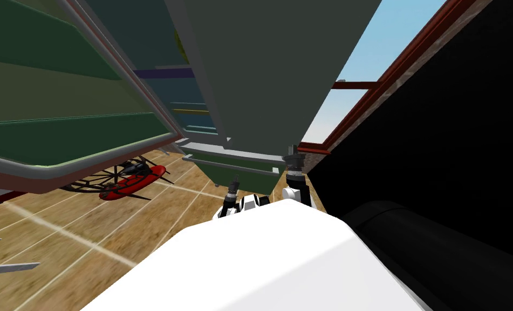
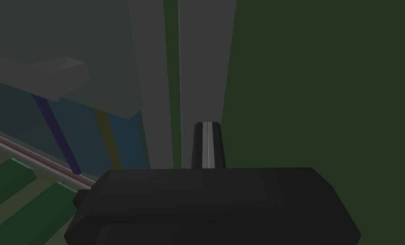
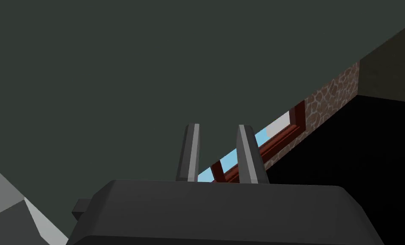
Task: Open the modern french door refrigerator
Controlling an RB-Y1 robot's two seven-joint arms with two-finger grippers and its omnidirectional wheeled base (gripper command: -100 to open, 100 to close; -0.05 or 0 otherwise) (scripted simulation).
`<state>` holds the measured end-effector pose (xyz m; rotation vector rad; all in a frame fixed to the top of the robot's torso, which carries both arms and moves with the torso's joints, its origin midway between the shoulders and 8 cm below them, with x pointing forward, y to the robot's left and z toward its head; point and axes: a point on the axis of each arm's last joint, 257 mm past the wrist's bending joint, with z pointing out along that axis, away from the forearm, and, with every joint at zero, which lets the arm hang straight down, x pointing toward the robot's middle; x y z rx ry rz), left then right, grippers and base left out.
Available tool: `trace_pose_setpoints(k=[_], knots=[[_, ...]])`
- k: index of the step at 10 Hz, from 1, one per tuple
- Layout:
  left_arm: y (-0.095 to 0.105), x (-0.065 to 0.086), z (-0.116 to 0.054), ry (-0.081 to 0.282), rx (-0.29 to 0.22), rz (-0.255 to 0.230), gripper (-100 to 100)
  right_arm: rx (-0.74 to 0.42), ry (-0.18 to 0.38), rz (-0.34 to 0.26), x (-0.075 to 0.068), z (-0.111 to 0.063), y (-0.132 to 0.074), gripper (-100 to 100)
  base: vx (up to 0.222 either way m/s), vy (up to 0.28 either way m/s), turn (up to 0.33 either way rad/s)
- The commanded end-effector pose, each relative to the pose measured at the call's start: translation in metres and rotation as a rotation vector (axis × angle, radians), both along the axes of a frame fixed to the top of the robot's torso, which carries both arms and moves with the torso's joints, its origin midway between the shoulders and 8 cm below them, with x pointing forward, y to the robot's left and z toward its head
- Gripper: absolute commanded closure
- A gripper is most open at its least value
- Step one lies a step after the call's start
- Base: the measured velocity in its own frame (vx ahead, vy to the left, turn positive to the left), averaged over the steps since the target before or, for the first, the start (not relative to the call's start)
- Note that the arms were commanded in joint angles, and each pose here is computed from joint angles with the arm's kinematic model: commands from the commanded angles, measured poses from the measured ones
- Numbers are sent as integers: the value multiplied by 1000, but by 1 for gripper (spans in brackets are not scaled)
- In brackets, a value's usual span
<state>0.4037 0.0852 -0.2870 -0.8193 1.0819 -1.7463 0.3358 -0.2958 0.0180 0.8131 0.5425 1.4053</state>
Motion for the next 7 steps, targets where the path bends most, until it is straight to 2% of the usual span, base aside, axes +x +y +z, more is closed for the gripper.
trace_pose_setpoints(k=[1, 2, 3, 7], knots=[[-20, -17, 0, 3, -9, -54, 100, 0, 0, 0, 0, 0, 0, 0, 44, -18, 125], [-16, -14, 0, 2, -7, -43, 100, 1, 7, -1, 0, -3, 0, 0, 0, 0, 0], [-8, -9, 3, -6, 8, -48, -100, 1, 9, 0, 0, -3, 0, 0, 44, 70, -14], [-8, 4, 13, -13, -8, -48, -100, 0, 10, -6, -1, -4, -2, 0, 81, 139, -15]])
